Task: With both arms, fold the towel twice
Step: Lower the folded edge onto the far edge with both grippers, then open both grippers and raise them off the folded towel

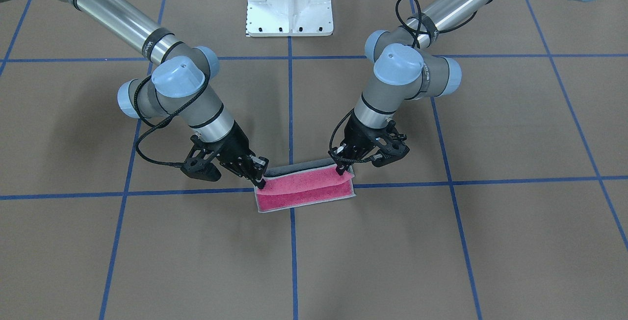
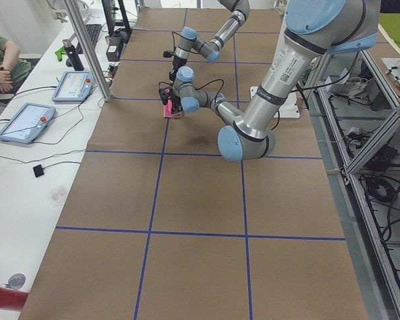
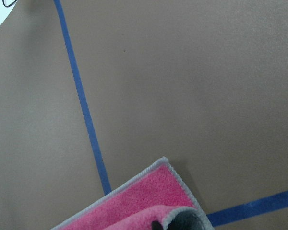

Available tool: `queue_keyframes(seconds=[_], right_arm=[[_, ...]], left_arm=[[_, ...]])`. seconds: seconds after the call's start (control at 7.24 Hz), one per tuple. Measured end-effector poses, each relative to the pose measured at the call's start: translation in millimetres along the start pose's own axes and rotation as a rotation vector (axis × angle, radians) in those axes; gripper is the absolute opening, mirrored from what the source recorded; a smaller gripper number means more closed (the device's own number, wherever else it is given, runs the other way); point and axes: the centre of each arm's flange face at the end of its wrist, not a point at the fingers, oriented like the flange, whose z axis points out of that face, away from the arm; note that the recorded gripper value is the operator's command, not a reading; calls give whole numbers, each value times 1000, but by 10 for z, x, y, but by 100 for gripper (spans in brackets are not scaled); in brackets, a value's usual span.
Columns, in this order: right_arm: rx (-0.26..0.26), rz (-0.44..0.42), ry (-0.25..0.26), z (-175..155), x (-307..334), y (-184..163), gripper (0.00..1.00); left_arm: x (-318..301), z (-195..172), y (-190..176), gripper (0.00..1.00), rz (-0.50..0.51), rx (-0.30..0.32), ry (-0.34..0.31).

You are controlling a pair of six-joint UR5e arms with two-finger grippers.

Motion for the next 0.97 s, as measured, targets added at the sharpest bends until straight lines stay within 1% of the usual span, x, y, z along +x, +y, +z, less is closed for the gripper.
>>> queue_keyframes(seconds=[0.14, 0.69, 0.97], right_arm=[[-1, -1, -5, -4, -6, 2, 99], [0, 1, -23, -33, -43, -15, 99], [0, 1, -31, -59, -101, -26, 99]], left_arm=[[11, -4, 4, 99, 1, 0, 2], [67, -53, -3, 100, 1, 0, 22], [99, -123, -92, 100, -2, 10, 40]])
